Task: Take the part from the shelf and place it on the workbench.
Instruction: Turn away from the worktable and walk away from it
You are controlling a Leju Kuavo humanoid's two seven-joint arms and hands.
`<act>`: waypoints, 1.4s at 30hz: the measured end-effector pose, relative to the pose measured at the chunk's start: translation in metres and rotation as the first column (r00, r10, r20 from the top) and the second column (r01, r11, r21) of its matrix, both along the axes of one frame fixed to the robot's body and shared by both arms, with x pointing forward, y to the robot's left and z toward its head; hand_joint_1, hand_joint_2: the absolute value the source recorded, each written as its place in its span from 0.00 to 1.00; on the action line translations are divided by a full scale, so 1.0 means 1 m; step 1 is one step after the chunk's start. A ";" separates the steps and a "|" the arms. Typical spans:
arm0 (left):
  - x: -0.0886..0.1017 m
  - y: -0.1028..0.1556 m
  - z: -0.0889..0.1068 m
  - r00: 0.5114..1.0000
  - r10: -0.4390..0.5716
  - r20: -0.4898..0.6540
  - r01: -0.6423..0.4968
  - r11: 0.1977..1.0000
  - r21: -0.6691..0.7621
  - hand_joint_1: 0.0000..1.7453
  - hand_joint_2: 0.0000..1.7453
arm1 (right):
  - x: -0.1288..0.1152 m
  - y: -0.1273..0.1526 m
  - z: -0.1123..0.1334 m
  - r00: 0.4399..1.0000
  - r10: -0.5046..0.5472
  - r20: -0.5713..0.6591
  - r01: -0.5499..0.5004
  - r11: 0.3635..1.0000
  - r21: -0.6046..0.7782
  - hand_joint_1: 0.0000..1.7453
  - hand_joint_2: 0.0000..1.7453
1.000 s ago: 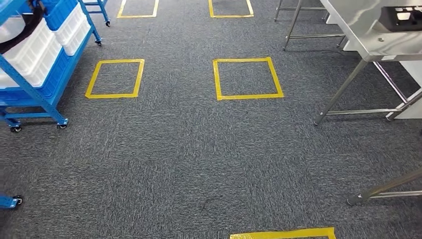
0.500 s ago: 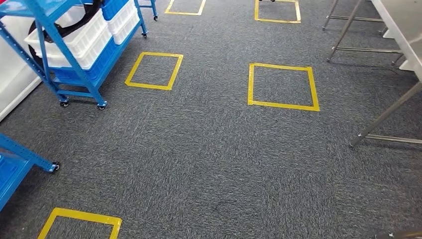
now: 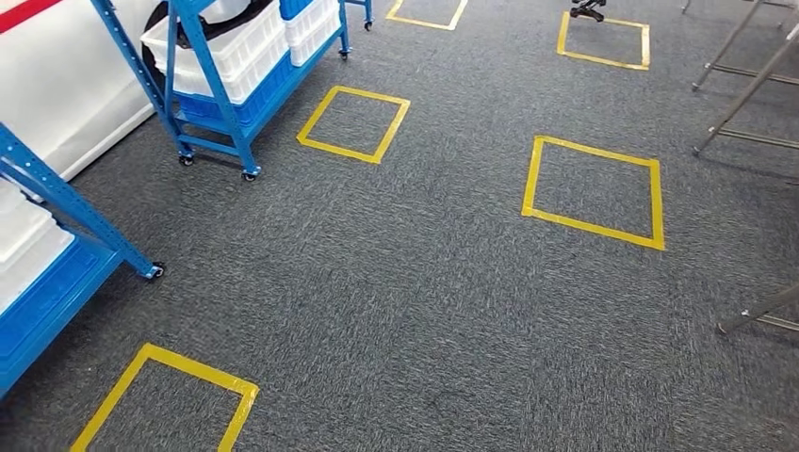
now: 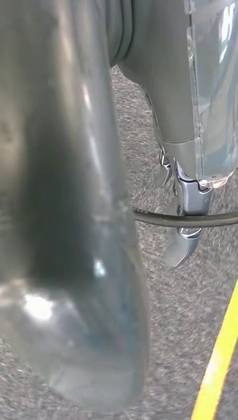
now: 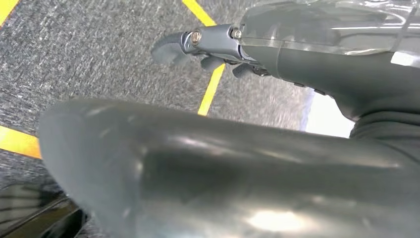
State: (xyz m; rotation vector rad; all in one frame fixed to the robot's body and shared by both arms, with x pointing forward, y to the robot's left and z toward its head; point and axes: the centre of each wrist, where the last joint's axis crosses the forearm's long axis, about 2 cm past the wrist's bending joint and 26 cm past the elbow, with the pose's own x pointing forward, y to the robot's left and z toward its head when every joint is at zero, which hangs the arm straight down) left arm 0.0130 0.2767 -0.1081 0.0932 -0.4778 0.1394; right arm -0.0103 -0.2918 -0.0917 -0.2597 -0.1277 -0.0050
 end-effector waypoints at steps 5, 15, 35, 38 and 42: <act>0.001 -0.003 0.000 1.000 0.001 0.001 -0.001 1.000 -0.005 0.00 0.00 | -0.001 -0.002 -0.001 1.000 -0.008 -0.003 0.008 1.000 0.004 0.00 0.00; 0.004 -0.004 0.000 1.000 0.009 0.006 -0.009 1.000 -0.011 0.00 0.00 | -0.002 -0.006 -0.002 1.000 -0.028 -0.012 0.028 1.000 0.007 0.00 0.00; 0.004 -0.005 0.000 1.000 0.019 0.003 -0.019 1.000 -0.014 0.00 0.00 | -0.005 -0.001 -0.002 0.998 -0.050 -0.030 0.050 0.998 0.027 0.00 0.00; 0.003 -0.005 0.000 1.000 0.018 0.003 -0.018 1.000 -0.014 0.00 0.00 | -0.005 -0.001 -0.002 0.998 -0.048 -0.028 0.049 0.998 0.028 0.00 0.00; 0.003 -0.003 -0.001 1.000 0.019 0.001 -0.019 1.000 -0.010 0.00 0.00 | -0.005 -0.002 -0.001 0.999 -0.046 -0.029 0.047 0.998 0.039 0.00 0.00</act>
